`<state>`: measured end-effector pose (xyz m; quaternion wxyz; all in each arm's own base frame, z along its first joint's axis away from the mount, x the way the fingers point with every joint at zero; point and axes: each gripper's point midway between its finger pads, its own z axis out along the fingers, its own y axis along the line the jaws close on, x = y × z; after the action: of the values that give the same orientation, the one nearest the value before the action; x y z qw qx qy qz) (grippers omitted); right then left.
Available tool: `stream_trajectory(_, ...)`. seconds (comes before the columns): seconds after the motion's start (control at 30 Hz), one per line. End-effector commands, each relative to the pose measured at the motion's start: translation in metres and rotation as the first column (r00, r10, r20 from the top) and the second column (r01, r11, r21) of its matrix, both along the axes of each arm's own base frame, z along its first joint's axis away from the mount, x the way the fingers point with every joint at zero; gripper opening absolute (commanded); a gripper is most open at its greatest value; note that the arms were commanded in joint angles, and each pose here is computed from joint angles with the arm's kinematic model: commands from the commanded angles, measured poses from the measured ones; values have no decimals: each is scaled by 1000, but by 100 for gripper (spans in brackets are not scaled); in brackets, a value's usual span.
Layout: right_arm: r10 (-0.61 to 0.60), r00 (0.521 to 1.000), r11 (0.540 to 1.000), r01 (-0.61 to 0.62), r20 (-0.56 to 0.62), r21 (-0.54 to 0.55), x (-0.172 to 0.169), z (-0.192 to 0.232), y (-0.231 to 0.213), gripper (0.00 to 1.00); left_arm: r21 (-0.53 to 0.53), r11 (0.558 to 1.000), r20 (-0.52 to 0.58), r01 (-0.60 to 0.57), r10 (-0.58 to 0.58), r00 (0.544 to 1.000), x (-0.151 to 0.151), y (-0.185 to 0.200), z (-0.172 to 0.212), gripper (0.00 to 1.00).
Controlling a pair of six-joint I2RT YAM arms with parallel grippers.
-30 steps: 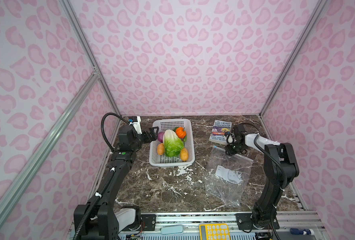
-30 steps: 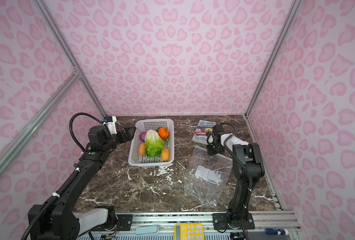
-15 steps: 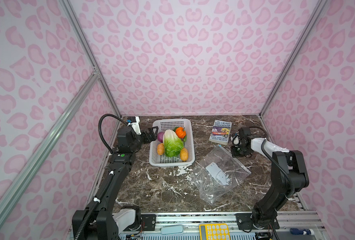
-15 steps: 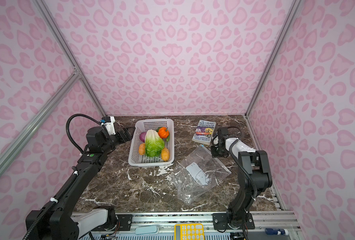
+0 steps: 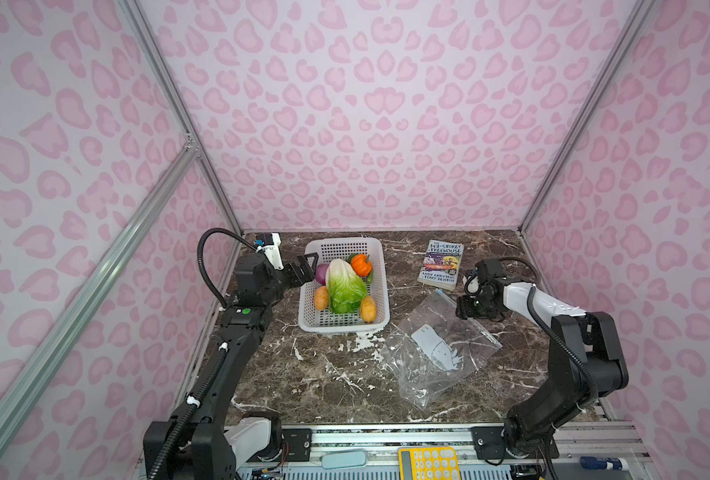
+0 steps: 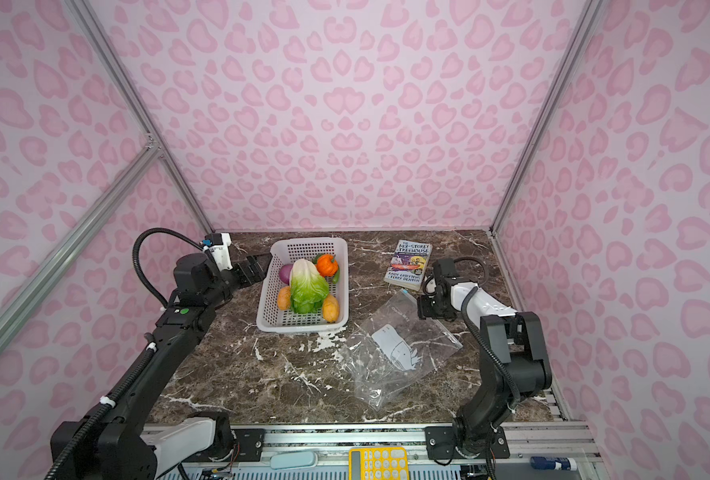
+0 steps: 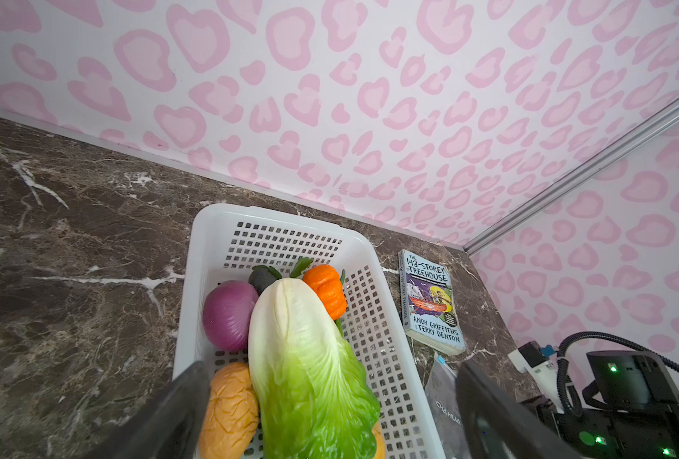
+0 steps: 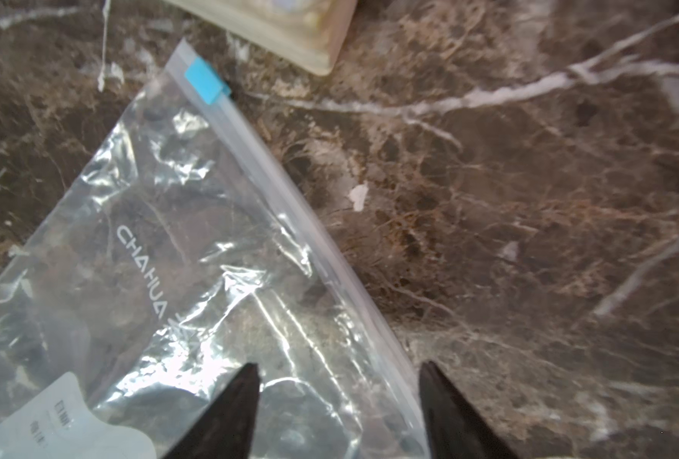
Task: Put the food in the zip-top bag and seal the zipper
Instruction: 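Reach the right gripper to the bag's zipper edge while the left nears the basket, then grasp the bag's zipper edge with the right gripper and lift it upright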
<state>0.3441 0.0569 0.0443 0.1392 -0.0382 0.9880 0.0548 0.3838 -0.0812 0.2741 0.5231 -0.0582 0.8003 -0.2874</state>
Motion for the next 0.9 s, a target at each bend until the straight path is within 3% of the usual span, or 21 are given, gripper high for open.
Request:
stream_trajectory(0.0, 41, 998, 992, -47, -49, -120, -11, -11, -9, 98, -4, 1000, 2, 12, -12, 1000, 0, -2, 0, 98)
stream_trajectory(0.33, 78, 979, 980, -110, -188, -168, -27, -45, 0, 95, -13, 999, 7, 31, -31, 999, -2, -6, 3, 98)
stream_trajectory(0.37, 79, 978, 981, -112, -194, -161, -28, -47, 2, 89, -14, 999, 6, 32, -32, 999, -2, -7, 4, 98)
stream_trajectory(0.4, 76, 977, 982, -108, -200, -153, -29, -50, 3, 76, -15, 999, 9, 34, -34, 999, -3, -7, 5, 98)
stream_trajectory(0.53, 59, 976, 984, -92, -210, -151, -32, -57, 3, 9, -15, 999, 8, 33, -33, 999, -3, -7, 5, 98)
stream_trajectory(0.57, 56, 976, 985, -89, -210, -150, -33, -57, 3, 0, -14, 999, 8, 32, -32, 999, -3, -7, 5, 98)
stream_trajectory(0.7, 44, 982, 989, -68, -185, -130, -31, -48, 5, 0, -15, 999, 6, 30, -30, 1000, -3, -7, 4, 98)
stream_trajectory(0.87, -29, 997, 999, 26, -71, -48, -17, -3, 5, 0, -23, 999, 7, 48, -48, 999, -3, -10, 5, 98)
